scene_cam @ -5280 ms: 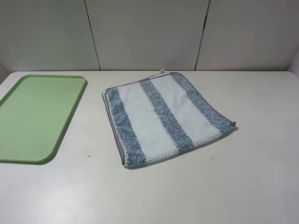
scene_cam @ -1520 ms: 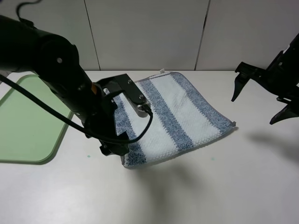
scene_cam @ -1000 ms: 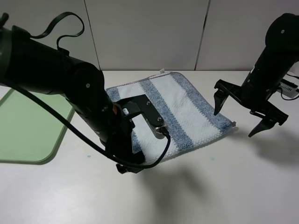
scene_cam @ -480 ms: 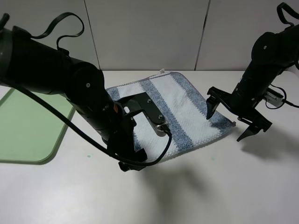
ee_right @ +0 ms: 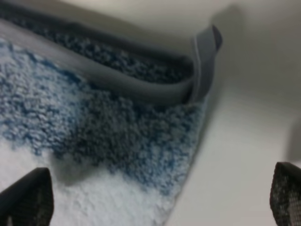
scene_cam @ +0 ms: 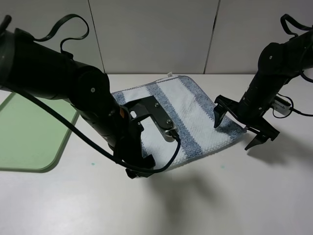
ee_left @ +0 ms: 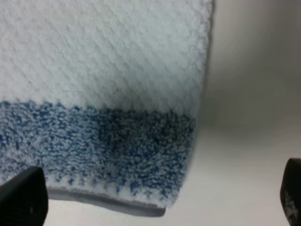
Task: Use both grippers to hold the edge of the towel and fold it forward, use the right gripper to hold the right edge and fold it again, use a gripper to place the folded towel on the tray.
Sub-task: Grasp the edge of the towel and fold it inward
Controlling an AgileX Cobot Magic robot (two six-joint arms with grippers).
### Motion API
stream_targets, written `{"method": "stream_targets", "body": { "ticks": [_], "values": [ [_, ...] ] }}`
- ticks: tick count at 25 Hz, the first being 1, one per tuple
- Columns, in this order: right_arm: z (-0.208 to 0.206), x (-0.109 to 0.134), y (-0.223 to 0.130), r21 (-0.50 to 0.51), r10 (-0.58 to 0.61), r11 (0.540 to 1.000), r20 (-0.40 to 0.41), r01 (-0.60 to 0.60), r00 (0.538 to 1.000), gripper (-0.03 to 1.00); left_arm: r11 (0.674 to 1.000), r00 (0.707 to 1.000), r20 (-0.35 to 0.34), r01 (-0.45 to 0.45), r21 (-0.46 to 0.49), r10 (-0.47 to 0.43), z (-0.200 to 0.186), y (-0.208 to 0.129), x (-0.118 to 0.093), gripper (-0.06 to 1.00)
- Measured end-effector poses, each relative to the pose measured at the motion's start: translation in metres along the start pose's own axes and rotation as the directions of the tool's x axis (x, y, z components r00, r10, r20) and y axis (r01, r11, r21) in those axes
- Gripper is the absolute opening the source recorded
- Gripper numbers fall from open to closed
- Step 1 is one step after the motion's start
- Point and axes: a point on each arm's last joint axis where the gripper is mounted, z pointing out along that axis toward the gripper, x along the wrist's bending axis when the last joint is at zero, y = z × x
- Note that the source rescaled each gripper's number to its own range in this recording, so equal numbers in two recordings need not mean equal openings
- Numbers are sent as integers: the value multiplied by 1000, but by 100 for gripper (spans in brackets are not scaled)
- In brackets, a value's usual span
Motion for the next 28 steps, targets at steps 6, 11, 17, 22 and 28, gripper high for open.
{"method": "stream_targets", "body": {
  "ticks": [6,11,17,22,28],
  "values": [
    [11,-1,1,10,3,1000,20,-3,1000,100,999,1000,15,3,46,-4,16,-4,0,98],
    [18,-2,1,22,6,1000,37,-6,999,100,1000,1000,-5,2,1,-2,15,3,3,98],
    [18,-2,1,21,5,1000,35,-6,999,100,999,1000,-21,4,-32,-4,15,6,4,98],
    [18,-2,1,21,5,1000,35,-6,999,100,999,1000,-28,7,-32,-8,30,5,6,98],
    [18,-2,1,21,4,1000,35,-5,999,100,1000,1000,-18,12,16,-12,54,-2,6,98]
  ]
}}
